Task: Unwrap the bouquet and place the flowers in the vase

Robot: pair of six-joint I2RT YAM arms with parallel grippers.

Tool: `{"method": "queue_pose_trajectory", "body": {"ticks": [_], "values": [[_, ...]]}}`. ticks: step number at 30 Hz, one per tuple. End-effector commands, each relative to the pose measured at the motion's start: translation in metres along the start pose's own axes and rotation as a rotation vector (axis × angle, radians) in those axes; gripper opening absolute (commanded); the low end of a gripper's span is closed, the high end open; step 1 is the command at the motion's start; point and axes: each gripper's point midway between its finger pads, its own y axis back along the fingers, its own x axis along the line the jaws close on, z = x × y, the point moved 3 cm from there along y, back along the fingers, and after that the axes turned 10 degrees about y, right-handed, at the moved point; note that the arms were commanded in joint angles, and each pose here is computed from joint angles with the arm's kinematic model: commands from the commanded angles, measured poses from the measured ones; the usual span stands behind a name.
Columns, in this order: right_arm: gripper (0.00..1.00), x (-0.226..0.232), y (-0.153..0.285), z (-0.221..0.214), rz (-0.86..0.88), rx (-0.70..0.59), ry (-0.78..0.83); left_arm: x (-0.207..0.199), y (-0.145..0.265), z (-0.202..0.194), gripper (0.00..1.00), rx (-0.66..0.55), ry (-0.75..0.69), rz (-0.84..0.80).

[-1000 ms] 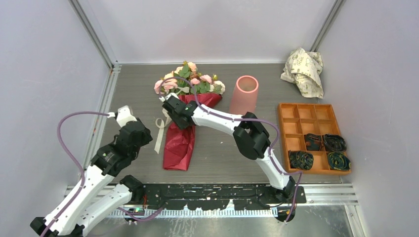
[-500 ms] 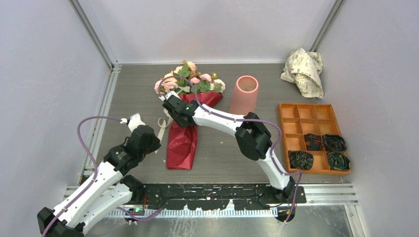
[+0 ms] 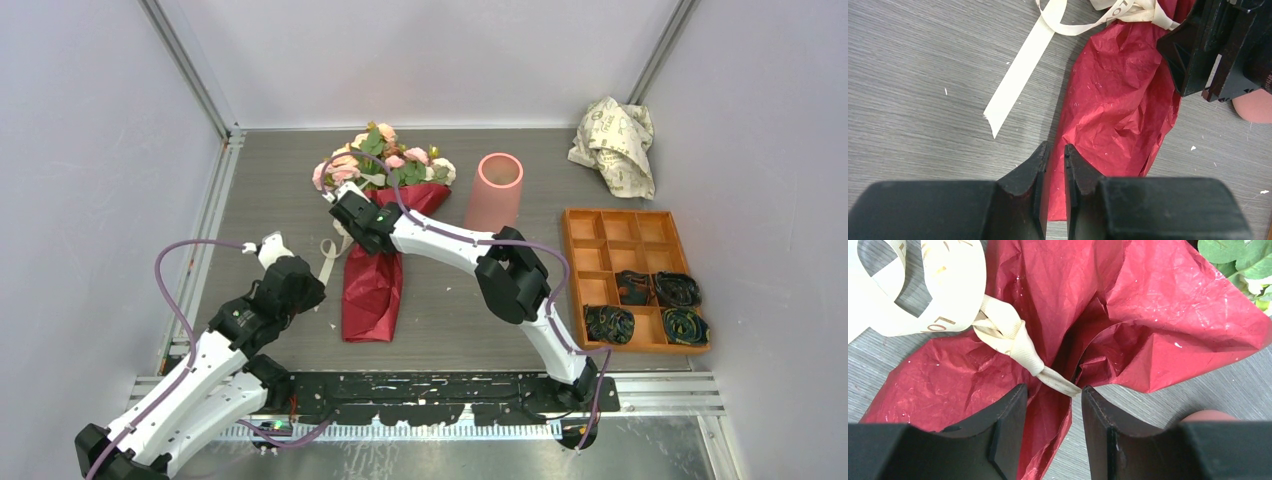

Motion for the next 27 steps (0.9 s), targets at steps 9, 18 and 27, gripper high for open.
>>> {"method": "queue_pose_trajectory", "body": {"ticks": [9, 18, 27], "values": [[0.38, -0.020, -0.017, 0.018, -0.064, -0.045, -0.017, -0.010, 0.004, 0.006, 0.17, -0.017, 0.021, -0.059], [0.15, -0.042, 0.012, 0.039, -0.017, -0.119, -0.125, -0.020, -0.003, -0.007, 0.17, 0.031, 0.043, -0.127], [0.15, -0.044, 0.061, 0.064, 0.107, -0.230, -0.229, -0.049, -0.016, -0.019, 0.16, 0.097, 0.062, -0.245]]}}
